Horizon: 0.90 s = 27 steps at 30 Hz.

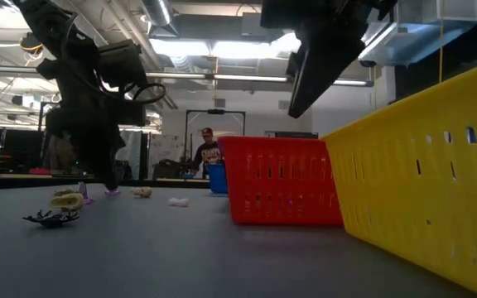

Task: Sort Halloween decoration
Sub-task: Put the violet witch hat toy into the red bin

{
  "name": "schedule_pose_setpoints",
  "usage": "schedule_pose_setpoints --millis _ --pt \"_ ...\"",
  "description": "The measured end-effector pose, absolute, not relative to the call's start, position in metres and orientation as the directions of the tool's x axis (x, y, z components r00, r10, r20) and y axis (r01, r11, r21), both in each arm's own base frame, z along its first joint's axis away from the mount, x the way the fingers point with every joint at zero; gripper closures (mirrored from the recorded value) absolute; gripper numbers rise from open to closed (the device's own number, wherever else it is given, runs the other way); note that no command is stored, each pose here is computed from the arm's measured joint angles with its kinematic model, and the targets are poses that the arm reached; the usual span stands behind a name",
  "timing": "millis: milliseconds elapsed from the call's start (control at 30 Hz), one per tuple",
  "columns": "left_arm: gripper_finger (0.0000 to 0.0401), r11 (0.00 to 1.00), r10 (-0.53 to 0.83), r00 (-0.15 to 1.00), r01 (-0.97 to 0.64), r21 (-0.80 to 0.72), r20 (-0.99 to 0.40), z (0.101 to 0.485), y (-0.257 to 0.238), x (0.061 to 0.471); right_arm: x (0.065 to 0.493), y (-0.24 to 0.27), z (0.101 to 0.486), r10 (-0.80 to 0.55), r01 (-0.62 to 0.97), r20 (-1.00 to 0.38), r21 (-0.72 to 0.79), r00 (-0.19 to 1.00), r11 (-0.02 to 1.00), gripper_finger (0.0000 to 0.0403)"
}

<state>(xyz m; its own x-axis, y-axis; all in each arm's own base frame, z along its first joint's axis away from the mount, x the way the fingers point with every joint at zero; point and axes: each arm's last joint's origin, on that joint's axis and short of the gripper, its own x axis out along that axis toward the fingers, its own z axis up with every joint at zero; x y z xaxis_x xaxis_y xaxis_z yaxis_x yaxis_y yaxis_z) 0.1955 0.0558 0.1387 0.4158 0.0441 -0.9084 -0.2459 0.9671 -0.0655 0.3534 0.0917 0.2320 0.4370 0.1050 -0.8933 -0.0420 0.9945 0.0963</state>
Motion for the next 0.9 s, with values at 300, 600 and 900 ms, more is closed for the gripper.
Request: schedule_pose_setpoints --millis 300,600,900 --pt "0.0401 0.975 -0.002 0.498 -0.193 -0.113 -0.867 0.165 0.055 0.216 0.345 0.089 0.248 0.11 -0.043 -0.881 0.101 0.459 0.994 0.0299" --pt "0.0401 0.979 -0.036 0.635 -0.134 -0.156 -0.772 0.208 0.038 0.246 0.328 0.083 0.263 0.017 -0.003 -0.898 0.017 0.439 1.0 0.0299" --pt "0.0401 0.978 -0.083 0.82 -0.042 -0.205 -0.566 0.233 0.005 0.27 0.309 0.055 0.283 -0.139 0.103 -0.898 -0.105 0.417 0.989 0.0299"
